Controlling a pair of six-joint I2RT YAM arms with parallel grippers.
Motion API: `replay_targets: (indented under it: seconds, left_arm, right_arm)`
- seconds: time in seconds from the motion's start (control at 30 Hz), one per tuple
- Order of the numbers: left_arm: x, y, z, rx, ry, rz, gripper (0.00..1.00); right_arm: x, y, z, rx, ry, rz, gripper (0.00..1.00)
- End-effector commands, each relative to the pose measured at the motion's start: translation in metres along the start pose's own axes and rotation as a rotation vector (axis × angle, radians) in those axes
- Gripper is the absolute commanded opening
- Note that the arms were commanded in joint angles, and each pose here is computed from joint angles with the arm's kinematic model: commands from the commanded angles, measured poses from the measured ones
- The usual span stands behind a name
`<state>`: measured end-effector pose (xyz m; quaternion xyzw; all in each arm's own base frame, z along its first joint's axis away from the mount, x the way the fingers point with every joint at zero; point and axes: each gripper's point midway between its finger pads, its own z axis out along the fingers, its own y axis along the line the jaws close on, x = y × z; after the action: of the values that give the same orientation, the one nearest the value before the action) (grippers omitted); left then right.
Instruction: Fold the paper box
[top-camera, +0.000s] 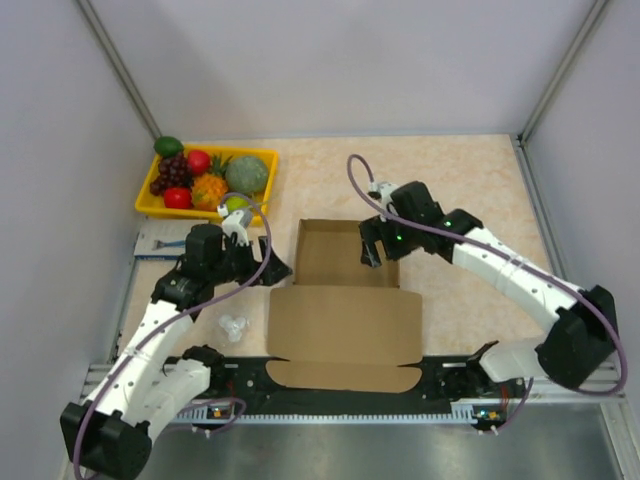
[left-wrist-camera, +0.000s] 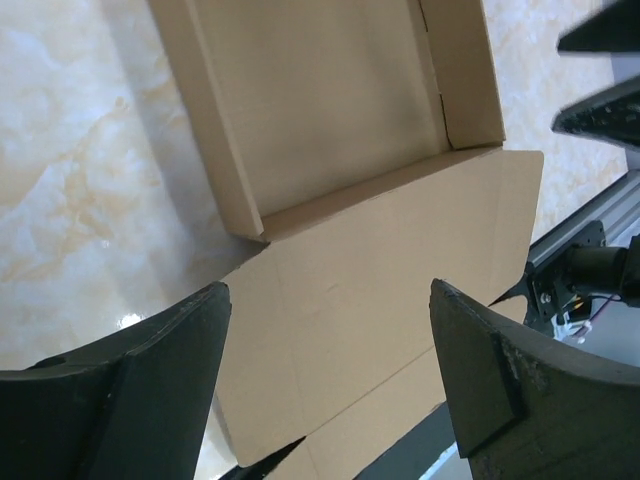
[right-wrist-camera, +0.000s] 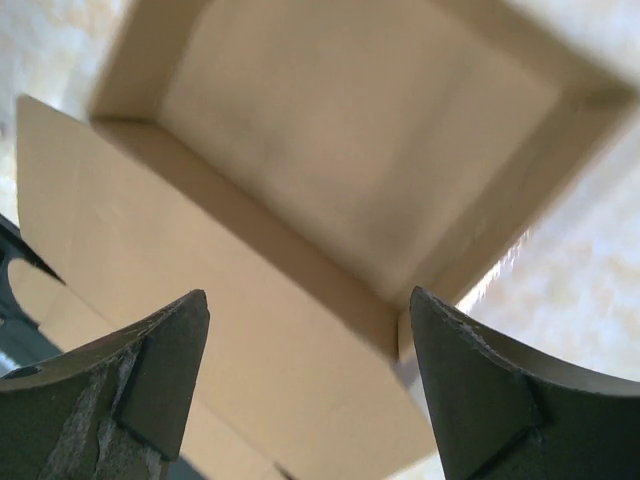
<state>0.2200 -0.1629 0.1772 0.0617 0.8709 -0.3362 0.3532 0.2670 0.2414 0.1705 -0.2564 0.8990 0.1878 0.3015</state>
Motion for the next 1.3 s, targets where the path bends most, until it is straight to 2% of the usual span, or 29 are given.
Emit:
replay_targets:
  seconds: [0.0,0.03,0.1,0.17,0.27,0.4,0.43,0.47,0.57,0.77,0.83,0.87,0.9,0.93,0.97,1.0,1.07,1.1,1.2,1.27]
  left_arm:
    - [-0.001,-0.004,-0.007,0.059,-0.066,-0.075,0.85]
    - [0.007,-0.002,-0.006,0.078,-0.063,-0.1,0.86]
    - [0.01,-0.018,-0.012,0.169,-0.073,-0.135,0.86]
    - [0.015,-0.026,-0.011,0.241,-0.085,-0.159,0.86]
    - [0.018,-0.036,-0.014,0.324,-0.117,-0.212,0.86]
    - [0.024,-0.04,-0.018,0.356,-0.116,-0.253,0.86]
    - [0.019,-0.042,-0.021,0.341,-0.128,-0.238,0.86]
    - [0.024,-0.035,-0.022,0.287,-0.103,-0.255,0.86]
    - [0.012,-0.024,-0.029,0.17,-0.138,-0.213,0.86]
    - [0.007,-0.019,-0.031,0.121,-0.161,-0.245,0.85]
    - [0.011,-0.002,-0.029,0.025,-0.162,-0.289,0.85]
    - [0.006,0.024,-0.028,-0.119,-0.209,-0.324,0.84]
    - [0.003,0.034,-0.033,-0.195,-0.226,-0.35,0.84]
    - [0.015,0.055,-0.04,-0.329,-0.203,-0.401,0.91]
    - [0.016,0.085,-0.05,-0.512,-0.237,-0.439,0.97]
    - [0.012,0.091,-0.057,-0.575,-0.266,-0.492,0.98]
    - [0.031,0.112,-0.067,-0.742,-0.217,-0.565,0.98]
    - [0.033,0.115,-0.071,-0.782,-0.221,-0.667,0.98]
    - [0.067,0.123,-0.067,-0.886,-0.055,-0.839,0.98]
    - [0.09,0.132,-0.069,-1.01,0.075,-0.879,0.98]
  right_arm:
    - [0.044,-0.006,-0.029,-0.047,0.021,0.303,0.81]
    - [0.068,-0.006,-0.029,-0.07,0.061,0.348,0.81]
    - [0.083,-0.016,-0.044,-0.062,0.039,0.503,0.81]
    - [0.118,-0.01,-0.041,-0.123,0.113,0.656,0.8]
    - [0.146,-0.013,-0.039,-0.138,0.151,0.755,0.79]
    - [0.164,-0.025,-0.03,-0.117,0.184,0.803,0.77]
    - [0.167,-0.027,-0.027,-0.115,0.205,0.826,0.73]
    - [0.167,-0.028,-0.027,-0.11,0.204,0.829,0.72]
    - [0.166,-0.032,-0.027,-0.09,0.179,0.823,0.71]
    - [0.169,-0.023,-0.025,-0.145,0.196,0.831,0.65]
    - [0.163,-0.029,-0.027,-0.116,0.166,0.822,0.62]
    - [0.159,-0.031,-0.031,-0.095,0.146,0.823,0.62]
    - [0.154,-0.035,-0.034,-0.069,0.124,0.819,0.62]
    - [0.143,-0.047,-0.038,0.0,0.077,0.808,0.63]
    - [0.141,-0.052,-0.044,0.041,0.065,0.805,0.63]
    - [0.135,-0.058,-0.049,0.074,0.036,0.788,0.63]
    - [0.121,-0.068,-0.058,0.121,-0.015,0.753,0.64]
    - [0.12,-0.068,-0.06,0.126,-0.015,0.743,0.64]
    - [0.114,-0.07,-0.063,0.124,-0.03,0.71,0.65]
    - [0.115,-0.069,-0.062,0.116,-0.022,0.697,0.65]
